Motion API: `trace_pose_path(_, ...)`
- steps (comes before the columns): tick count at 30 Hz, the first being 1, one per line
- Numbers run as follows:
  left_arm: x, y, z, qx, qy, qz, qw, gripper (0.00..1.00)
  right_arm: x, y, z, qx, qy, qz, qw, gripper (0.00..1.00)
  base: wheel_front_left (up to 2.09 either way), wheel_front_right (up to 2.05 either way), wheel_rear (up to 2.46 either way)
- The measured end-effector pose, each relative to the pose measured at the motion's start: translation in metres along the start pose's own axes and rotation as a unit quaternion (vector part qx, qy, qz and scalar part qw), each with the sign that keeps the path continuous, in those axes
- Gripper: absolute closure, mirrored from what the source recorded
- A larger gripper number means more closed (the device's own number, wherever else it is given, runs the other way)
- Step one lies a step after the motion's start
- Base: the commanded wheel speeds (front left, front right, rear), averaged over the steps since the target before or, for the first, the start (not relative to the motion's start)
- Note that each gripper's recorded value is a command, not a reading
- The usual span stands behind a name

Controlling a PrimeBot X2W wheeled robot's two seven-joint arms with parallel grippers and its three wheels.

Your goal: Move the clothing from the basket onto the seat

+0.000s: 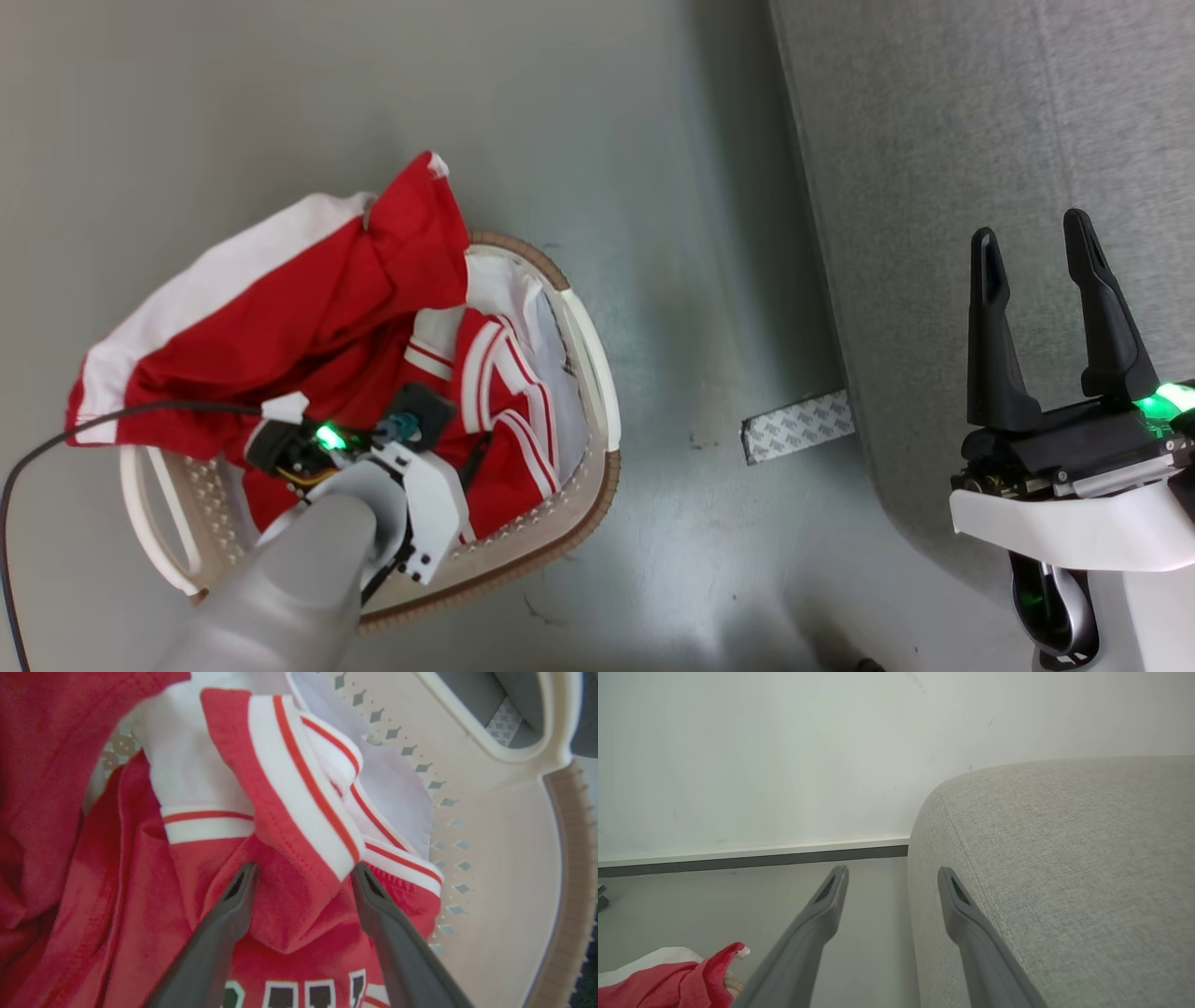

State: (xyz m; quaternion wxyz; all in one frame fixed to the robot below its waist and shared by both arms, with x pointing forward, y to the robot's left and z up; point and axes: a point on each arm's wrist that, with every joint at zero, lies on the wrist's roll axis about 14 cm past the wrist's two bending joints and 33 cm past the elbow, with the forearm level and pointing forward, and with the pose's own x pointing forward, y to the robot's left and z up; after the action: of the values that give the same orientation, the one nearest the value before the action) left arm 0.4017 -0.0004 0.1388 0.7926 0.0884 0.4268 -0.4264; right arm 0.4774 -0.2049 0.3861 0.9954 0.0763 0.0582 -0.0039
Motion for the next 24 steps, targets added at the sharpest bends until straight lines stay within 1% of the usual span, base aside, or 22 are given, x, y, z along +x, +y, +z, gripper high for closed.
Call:
trace_pose_path(3,0.008,0.002,-0.005,-0.002,0.004,-0.002,1.000,0.00,0.001,0.000,-0.011,-0.003,0.012,0.000,1.000,0.00,0.00,0.00,0.00)
trace_pose_path(4,0.009,0.001,-0.006,-0.004,0.003,-0.004,1.000,0.46,0.001,-0.001,-0.013,-0.003,0.014,0.001,1.000,0.00,0.00,0.00,0.00)
trace_pose_path(5,0.011,0.000,-0.007,-0.005,0.004,-0.006,1.000,0.82,0.001,0.000,-0.014,-0.003,0.016,0.001,1.000,0.00,0.00,0.00,0.00)
trace_pose_path(6,0.011,-0.002,-0.007,-0.008,0.003,-0.007,1.000,1.00,0.001,0.000,-0.015,-0.003,0.017,0.001,1.000,0.00,0.00,0.00,0.00)
trace_pose_path(11,0.007,-0.006,0.018,-0.040,-0.034,0.000,0.999,1.00,0.002,0.004,-0.012,0.001,0.013,0.005,1.000,0.00,0.00,0.00,0.00)
trace_pose_path(14,-0.005,-0.004,0.047,-0.062,-0.082,0.012,0.995,1.00,0.001,0.009,-0.005,0.006,0.006,0.010,1.000,0.00,0.00,0.00,0.00)
trace_pose_path(18,-0.036,-0.009,0.065,-0.081,-0.124,0.033,0.988,1.00,-0.006,0.017,0.013,0.015,-0.008,0.018,1.000,0.00,0.00,0.00,0.00)
trace_pose_path(24,-0.095,-0.019,0.092,-0.096,-0.188,0.069,0.975,1.00,-0.040,0.026,0.029,0.028,-0.010,0.019,0.999,0.00,0.00,0.00,0.00)
